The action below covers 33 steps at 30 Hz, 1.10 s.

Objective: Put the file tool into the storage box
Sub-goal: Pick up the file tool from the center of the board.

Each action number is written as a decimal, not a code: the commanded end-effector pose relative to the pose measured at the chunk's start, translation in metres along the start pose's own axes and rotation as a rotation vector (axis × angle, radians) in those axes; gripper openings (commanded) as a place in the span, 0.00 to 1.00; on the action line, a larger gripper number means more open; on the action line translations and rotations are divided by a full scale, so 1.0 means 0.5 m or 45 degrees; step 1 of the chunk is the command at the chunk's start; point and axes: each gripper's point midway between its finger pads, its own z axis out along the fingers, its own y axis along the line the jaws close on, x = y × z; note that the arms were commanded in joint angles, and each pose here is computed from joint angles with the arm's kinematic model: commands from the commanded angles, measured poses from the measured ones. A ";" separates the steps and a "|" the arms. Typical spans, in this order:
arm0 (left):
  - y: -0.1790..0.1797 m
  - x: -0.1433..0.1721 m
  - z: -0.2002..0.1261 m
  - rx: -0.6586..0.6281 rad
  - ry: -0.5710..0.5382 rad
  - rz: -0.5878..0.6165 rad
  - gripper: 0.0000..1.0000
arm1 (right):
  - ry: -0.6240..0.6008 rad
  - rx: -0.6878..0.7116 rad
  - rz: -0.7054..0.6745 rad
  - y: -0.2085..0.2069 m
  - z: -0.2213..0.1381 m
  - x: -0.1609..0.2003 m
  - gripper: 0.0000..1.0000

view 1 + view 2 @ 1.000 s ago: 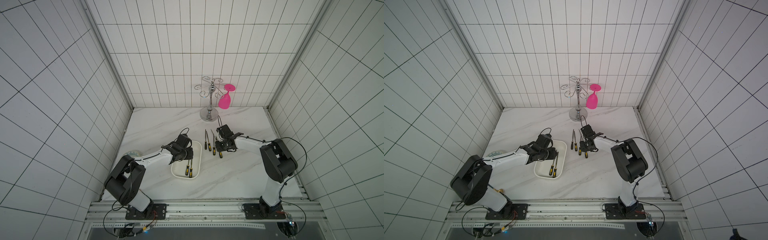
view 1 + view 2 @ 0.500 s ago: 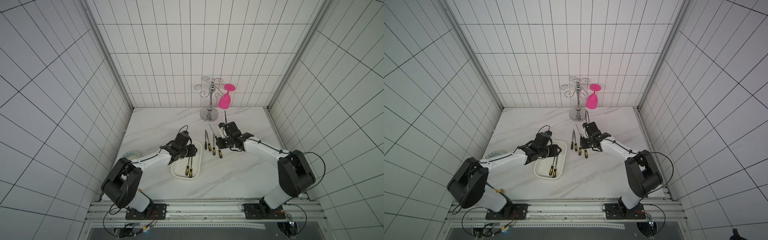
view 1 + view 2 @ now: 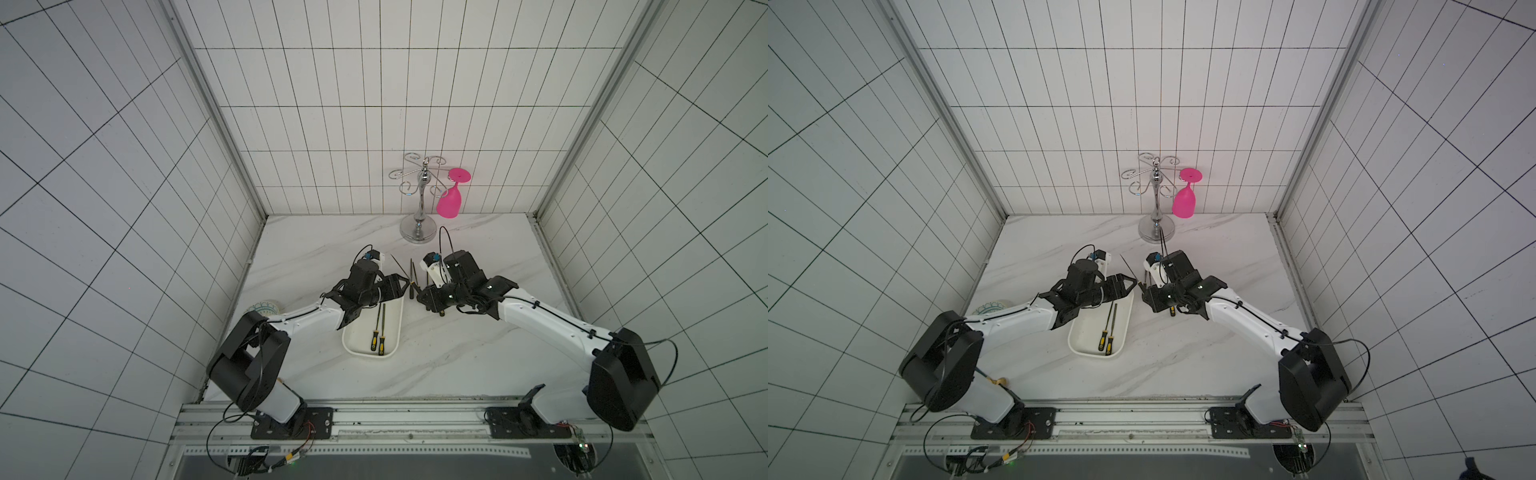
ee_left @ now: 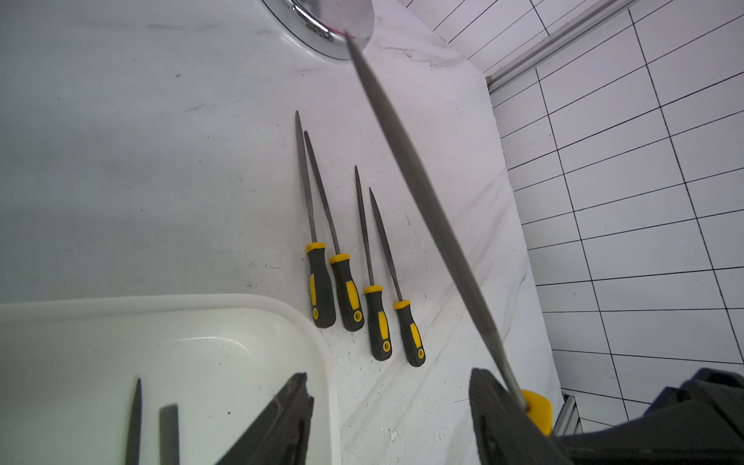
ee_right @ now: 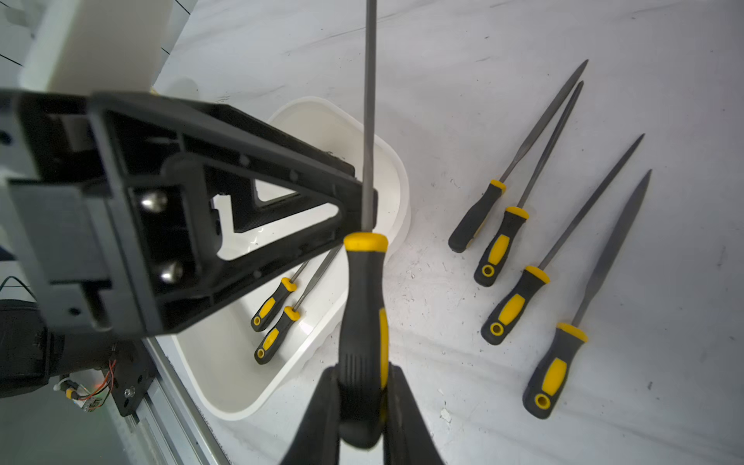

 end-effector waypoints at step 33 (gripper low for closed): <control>-0.040 -0.100 0.015 0.273 -0.143 -0.161 0.50 | 0.069 -0.047 -0.080 0.024 0.008 0.026 0.10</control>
